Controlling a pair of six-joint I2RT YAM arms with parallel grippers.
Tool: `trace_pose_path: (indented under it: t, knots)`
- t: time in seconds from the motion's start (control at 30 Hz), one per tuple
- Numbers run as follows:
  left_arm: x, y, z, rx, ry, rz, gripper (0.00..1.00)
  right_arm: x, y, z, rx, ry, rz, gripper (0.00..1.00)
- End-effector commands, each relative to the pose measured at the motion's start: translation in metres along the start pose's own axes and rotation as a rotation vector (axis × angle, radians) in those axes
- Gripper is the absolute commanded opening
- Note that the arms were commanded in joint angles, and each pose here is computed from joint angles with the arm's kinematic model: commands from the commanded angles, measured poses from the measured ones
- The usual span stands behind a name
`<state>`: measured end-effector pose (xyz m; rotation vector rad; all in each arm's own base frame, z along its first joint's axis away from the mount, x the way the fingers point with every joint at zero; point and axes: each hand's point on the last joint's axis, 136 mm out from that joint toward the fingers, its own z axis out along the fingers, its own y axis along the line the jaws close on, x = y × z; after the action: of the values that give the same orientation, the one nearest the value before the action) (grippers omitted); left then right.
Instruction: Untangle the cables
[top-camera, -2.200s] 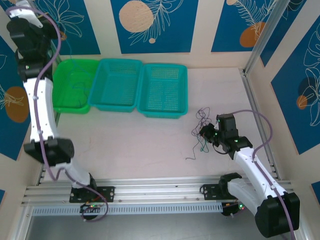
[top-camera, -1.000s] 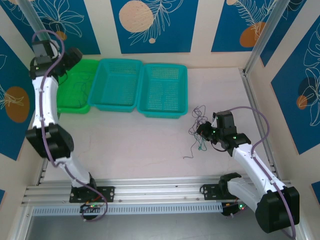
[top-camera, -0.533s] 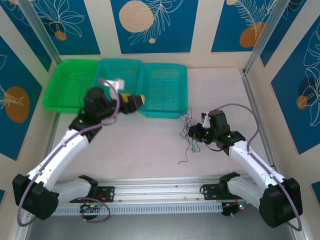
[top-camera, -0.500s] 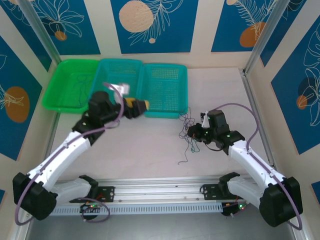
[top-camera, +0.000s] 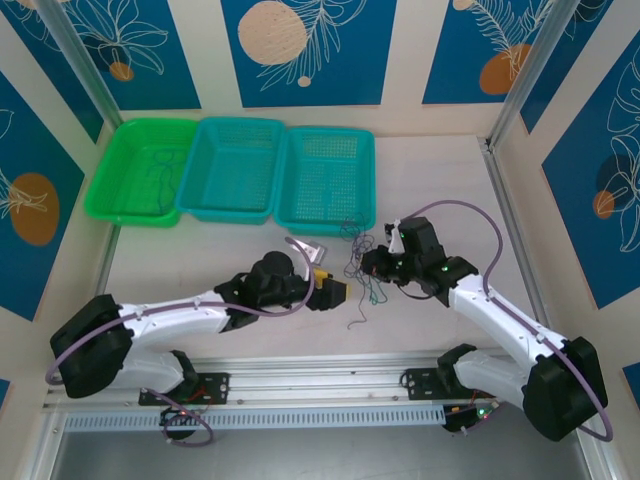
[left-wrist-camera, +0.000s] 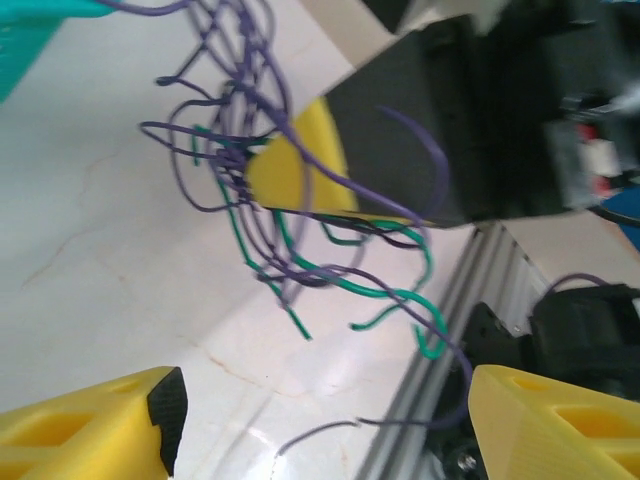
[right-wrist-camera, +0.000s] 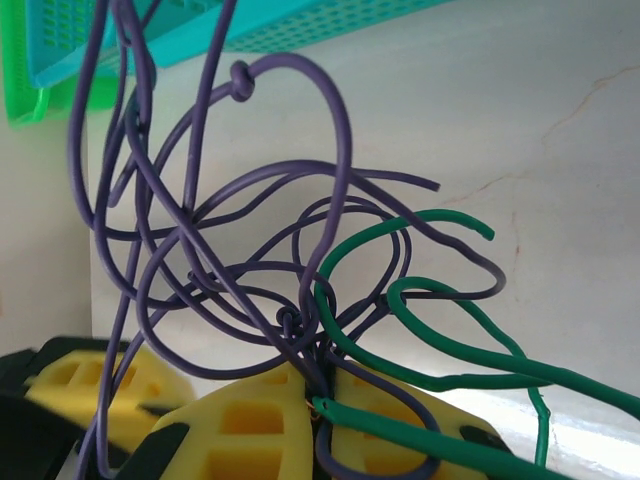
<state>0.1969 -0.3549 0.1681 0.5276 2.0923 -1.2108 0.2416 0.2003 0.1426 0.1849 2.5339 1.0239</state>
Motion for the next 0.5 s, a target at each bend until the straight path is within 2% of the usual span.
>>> trace_pose_path:
  t: [0.0,0.07,0.1,0.23,0.27,0.47]
  knots:
    - [-0.032,-0.001,0.0,-0.016,-0.143,-0.017,0.74,0.001,0.013,0.001,-0.017,-0.003,-0.022,0.0]
    - [-0.034,0.012,0.0,-0.063,-0.168,-0.035,0.69,0.008,0.019,0.003,-0.032,0.014,-0.041,0.0]
    - [-0.033,0.02,0.0,-0.092,-0.176,-0.05,0.61,0.01,0.022,0.003,-0.037,0.016,-0.052,0.0]
    - [-0.03,0.03,-0.004,-0.095,-0.2,-0.055,0.05,0.015,0.023,0.006,-0.027,0.015,-0.039,0.0]
    - [-0.028,0.031,-0.005,-0.087,-0.194,-0.053,0.0,0.016,0.023,0.008,-0.031,0.018,-0.033,0.0]
    - [-0.016,0.05,-0.028,-0.141,-0.218,-0.067,0.0,0.014,0.003,0.01,0.052,-0.01,0.013,0.0]
